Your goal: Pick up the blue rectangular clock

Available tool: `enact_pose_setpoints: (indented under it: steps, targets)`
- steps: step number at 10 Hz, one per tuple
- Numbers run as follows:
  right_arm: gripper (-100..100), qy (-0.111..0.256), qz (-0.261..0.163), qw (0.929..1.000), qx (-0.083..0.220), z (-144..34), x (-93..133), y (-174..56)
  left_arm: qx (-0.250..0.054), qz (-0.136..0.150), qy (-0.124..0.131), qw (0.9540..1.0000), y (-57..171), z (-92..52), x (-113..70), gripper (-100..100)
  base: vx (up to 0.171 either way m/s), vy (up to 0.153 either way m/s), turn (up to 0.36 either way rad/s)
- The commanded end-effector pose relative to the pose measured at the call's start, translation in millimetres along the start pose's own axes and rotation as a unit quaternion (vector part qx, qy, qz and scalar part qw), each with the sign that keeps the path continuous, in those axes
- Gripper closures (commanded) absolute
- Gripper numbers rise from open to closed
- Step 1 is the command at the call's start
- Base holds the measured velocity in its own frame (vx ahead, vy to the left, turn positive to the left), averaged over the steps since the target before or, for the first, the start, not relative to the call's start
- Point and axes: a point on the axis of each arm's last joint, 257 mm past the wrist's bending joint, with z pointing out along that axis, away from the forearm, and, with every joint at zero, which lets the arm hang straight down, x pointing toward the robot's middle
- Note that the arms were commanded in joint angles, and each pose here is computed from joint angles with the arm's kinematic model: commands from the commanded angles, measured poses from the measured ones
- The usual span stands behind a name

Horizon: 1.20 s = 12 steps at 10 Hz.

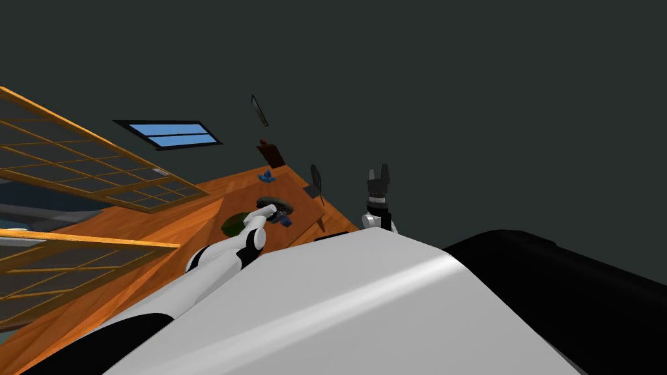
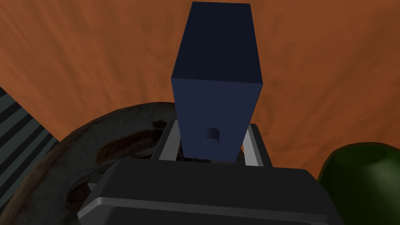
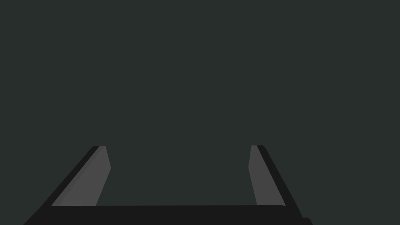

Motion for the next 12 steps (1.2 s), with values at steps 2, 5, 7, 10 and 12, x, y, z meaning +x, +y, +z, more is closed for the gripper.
enact_pose_setpoints:
  steps: [2,5,7,10,12]
  targets:
    - [0,0.000,0.000,1.0000,0.000,0.1,0,0,-0.008,-0.007,0.002,0.9999,-16,-1.2,2.2,100,-0.105,0.116,-0.246]
    - [0,0.000,0.000,1.0000,0.000,0.0,0,0,-0.017,-0.016,0.000,0.9997,-31,-2.9,2.8,100,-0.058,0.067,-0.073]
    - [0,0.000,0.000,1.0000,0.000,0.1,0,0,-0.017,-0.044,0.000,0.9989,-31,-2.9,2.8,100,-0.100,0.087,-0.125]
    - [0,0.000,0.000,1.0000,0.000,0.1,0,0,-0.026,-0.052,-0.004,0.9983,-45,-5.3,2.8,100,-0.087,0.106,-0.154]
    - [0,0.000,0.000,1.0000,0.000,0.0,0,0,-0.026,-0.075,-0.005,0.9968,-45,-5.3,2.8,100,-0.041,0.030,0.021]
